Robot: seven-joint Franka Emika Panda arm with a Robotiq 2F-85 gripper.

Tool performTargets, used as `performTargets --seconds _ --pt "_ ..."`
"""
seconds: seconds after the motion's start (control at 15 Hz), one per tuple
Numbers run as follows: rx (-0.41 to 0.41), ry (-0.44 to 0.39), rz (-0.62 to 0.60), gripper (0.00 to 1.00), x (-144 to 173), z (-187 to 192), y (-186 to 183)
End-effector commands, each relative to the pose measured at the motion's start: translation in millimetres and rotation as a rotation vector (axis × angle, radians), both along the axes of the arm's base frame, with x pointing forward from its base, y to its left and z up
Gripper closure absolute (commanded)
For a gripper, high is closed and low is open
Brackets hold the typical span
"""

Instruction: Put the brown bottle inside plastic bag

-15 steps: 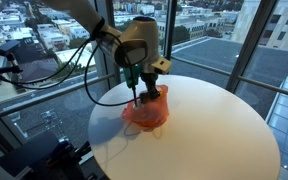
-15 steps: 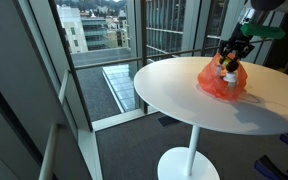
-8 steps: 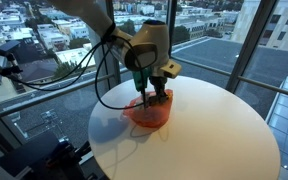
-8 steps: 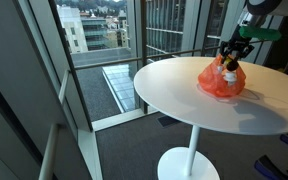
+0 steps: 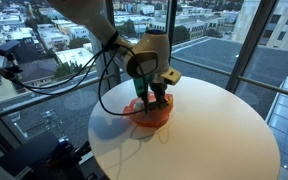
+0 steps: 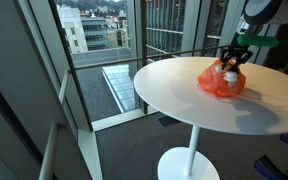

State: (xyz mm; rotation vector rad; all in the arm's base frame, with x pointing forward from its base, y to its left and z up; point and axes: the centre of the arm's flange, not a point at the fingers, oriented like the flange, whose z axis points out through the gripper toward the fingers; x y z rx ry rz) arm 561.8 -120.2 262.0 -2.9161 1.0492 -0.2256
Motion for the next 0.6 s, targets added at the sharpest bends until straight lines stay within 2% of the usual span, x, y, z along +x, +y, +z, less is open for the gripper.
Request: performTargets --seconds 0.0,0.07,0.13,0.2,0.33,0.47,0.53 --pt "-0.025 0.012 -0.001 0.71 3.5 -8.5 4.9" --pt "-0.029 0.018 0.004 0.71 2.8 -10.8 6.2" --pt "-0.031 0.021 0.007 0.42 2.2 -11.9 7.3" --pt "-0.034 0.022 0.01 0.19 1.3 -11.4 8.6" --pt "-0.038 0.024 0.016 0.16 -1.0 -5.8 10.5" --pt "-0.041 0.027 0.024 0.02 -4.0 2.9 11.1" --pt "-0.043 0.03 0.027 0.0 -5.7 8.9 10.7"
